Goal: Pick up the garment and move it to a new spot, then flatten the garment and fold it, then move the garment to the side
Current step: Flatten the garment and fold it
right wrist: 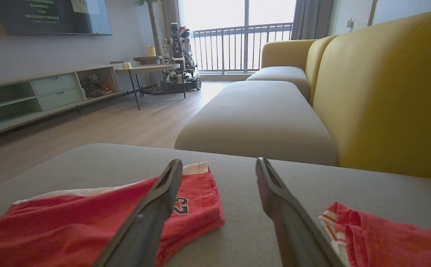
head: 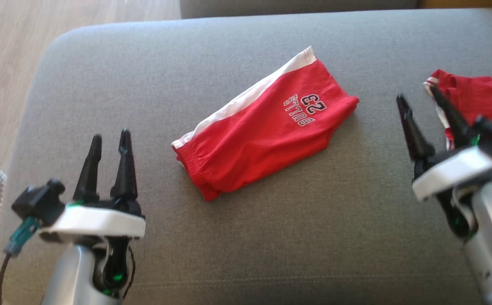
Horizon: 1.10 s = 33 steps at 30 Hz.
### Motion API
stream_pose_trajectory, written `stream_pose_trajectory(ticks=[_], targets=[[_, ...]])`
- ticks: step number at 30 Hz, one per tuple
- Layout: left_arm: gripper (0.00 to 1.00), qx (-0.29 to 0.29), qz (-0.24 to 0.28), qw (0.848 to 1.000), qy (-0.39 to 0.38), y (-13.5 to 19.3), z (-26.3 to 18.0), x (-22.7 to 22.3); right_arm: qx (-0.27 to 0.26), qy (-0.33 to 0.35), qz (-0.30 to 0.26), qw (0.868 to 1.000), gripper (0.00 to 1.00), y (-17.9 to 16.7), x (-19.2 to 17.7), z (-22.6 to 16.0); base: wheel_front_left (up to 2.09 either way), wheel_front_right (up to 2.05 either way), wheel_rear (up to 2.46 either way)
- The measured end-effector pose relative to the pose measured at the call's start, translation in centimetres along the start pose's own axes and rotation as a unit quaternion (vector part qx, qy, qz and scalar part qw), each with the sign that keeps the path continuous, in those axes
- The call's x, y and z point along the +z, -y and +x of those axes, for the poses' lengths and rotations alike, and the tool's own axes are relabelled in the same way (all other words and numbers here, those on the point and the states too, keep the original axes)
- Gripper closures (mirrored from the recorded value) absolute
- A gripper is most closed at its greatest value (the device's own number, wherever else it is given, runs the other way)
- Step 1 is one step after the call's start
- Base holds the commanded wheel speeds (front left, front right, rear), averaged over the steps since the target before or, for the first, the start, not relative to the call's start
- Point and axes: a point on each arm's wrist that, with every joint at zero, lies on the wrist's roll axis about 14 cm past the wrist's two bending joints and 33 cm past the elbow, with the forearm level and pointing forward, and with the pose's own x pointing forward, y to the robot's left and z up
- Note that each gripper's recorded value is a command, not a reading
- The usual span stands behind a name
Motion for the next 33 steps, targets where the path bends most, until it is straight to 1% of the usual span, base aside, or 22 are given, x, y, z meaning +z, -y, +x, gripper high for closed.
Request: stream_pose_trajectory(ticks=[2, 6, 9, 12, 14, 16, 19, 21, 22, 24, 27, 30, 33], targets=[[0.00, 0.007, 0.002, 1.000, -0.007, -0.4, -0.7, -0.4, -0.019, -0.004, 0.002, 1.000, 0.00, 0.5, -0.7, -1.6, 0.00, 0.00, 0.00], [0.00, 0.013, -0.012, 1.000, -0.025, -0.4, -1.9, -1.7, -0.073, 0.007, 0.035, 0.997, 0.00, 1.7, -1.0, -4.2, 0.00, 0.00, 0.00], [0.00, 0.021, -0.006, 0.999, -0.026, -0.6, -2.2, -1.6, -0.090, -0.002, 0.028, 0.996, 0.00, 1.9, -1.8, -5.7, 0.00, 0.00, 0.00], [0.00, 0.016, 0.012, 0.999, -0.034, -0.3, -2.5, -2.1, -0.095, -0.023, 0.010, 0.995, 0.00, 1.4, -3.1, -6.9, 0.00, 0.00, 0.00], [0.00, 0.024, 0.012, 0.999, -0.044, -0.5, -3.1, -2.7, -0.098, -0.035, -0.001, 0.995, 0.00, 1.2, -3.8, -7.5, 0.00, 0.00, 0.00], [0.00, 0.032, 0.012, 0.998, -0.054, -0.9, -3.9, -3.3, -0.107, -0.039, 0.004, 0.993, 0.00, 1.1, -4.3, -7.8, 0.00, 0.00, 0.00], [0.00, 0.033, 0.008, 0.998, -0.059, -0.9, -4.2, -3.6, -0.103, -0.045, 0.004, 0.994, 0.00, 0.4, -4.8, -7.7, 0.00, 0.00, 0.00], [0.00, 0.031, 0.008, 0.998, -0.061, -0.7, -4.3, -3.7, -0.103, -0.047, 0.014, 0.993, 0.00, 0.1, -5.1, -7.5, 0.00, 0.00, 0.00], [0.00, 0.032, 0.008, 0.998, -0.062, -0.7, -4.3, -3.8, -0.111, -0.047, 0.032, 0.992, 0.00, 0.2, -5.4, -7.5, 0.00, 0.00, 0.00], [0.00, 0.036, 0.009, 0.997, -0.064, -1.0, -4.3, -3.9, -0.128, -0.046, 0.087, 0.987, 0.00, 0.4, -6.0, -7.4, 0.00, 0.00, 0.00], [0.00, 0.042, 0.010, 0.996, -0.072, -1.4, -4.4, -4.3, -0.132, -0.054, 0.153, 0.978, 0.00, -0.2, -7.1, -6.3, 0.00, 0.00, 0.00], [0.00, 0.044, 0.010, 0.996, -0.079, -1.5, -4.4, -4.8, -0.123, -0.062, 0.246, 0.959, 0.00, -1.4, -7.6, -4.0, 0.00, 0.00, 0.00], [0.00, 0.049, 0.013, 0.995, -0.081, -1.9, -4.3, -4.9, -0.108, -0.076, 0.310, 0.942, 0.00, -2.5, -8.2, -1.9, 0.00, 0.00, 0.00]])
